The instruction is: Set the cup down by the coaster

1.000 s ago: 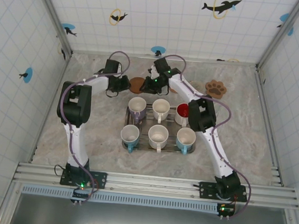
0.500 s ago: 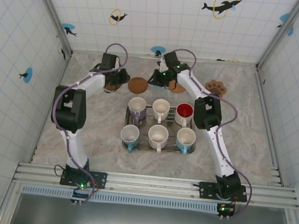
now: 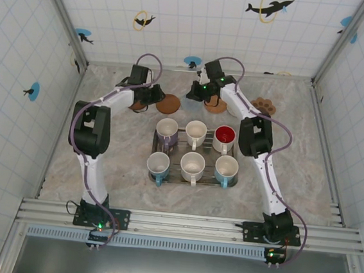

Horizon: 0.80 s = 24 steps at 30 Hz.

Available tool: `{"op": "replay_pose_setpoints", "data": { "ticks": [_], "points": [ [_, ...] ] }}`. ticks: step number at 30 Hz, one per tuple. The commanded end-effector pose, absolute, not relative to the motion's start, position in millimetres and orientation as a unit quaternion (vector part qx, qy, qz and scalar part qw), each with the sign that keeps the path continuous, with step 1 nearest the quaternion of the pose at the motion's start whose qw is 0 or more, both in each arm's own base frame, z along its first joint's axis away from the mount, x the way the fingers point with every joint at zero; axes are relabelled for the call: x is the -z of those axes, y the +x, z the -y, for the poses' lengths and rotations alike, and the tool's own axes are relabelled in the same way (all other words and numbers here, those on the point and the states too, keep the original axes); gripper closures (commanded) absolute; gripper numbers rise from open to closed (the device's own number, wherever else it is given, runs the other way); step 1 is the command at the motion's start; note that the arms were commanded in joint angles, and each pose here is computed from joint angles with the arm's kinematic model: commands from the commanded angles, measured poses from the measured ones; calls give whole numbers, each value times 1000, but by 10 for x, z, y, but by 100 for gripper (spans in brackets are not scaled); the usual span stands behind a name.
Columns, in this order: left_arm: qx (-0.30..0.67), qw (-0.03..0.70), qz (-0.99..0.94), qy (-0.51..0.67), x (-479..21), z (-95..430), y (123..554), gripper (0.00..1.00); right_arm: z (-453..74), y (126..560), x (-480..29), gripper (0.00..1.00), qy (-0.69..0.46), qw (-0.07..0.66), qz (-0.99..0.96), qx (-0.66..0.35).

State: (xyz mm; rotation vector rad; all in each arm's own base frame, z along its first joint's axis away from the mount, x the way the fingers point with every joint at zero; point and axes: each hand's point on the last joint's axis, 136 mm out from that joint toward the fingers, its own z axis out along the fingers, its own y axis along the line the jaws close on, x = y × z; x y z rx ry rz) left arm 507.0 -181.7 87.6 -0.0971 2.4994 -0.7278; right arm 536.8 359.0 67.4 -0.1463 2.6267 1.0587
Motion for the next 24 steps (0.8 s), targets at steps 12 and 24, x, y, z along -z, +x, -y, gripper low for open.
{"op": "replay_pose_setpoints", "data": {
  "ticks": [12, 24],
  "points": [
    [309, 242, -920, -10, -695, 2104, 5190, 71, -3513, 5495, -395, 93, -65, 168, -921, -345],
    [325, 227, -918, -15, -501, 2213, 5314, 71, -3406, 5316, -147, 99, -66, 126, -940, -311]
  ]
}}
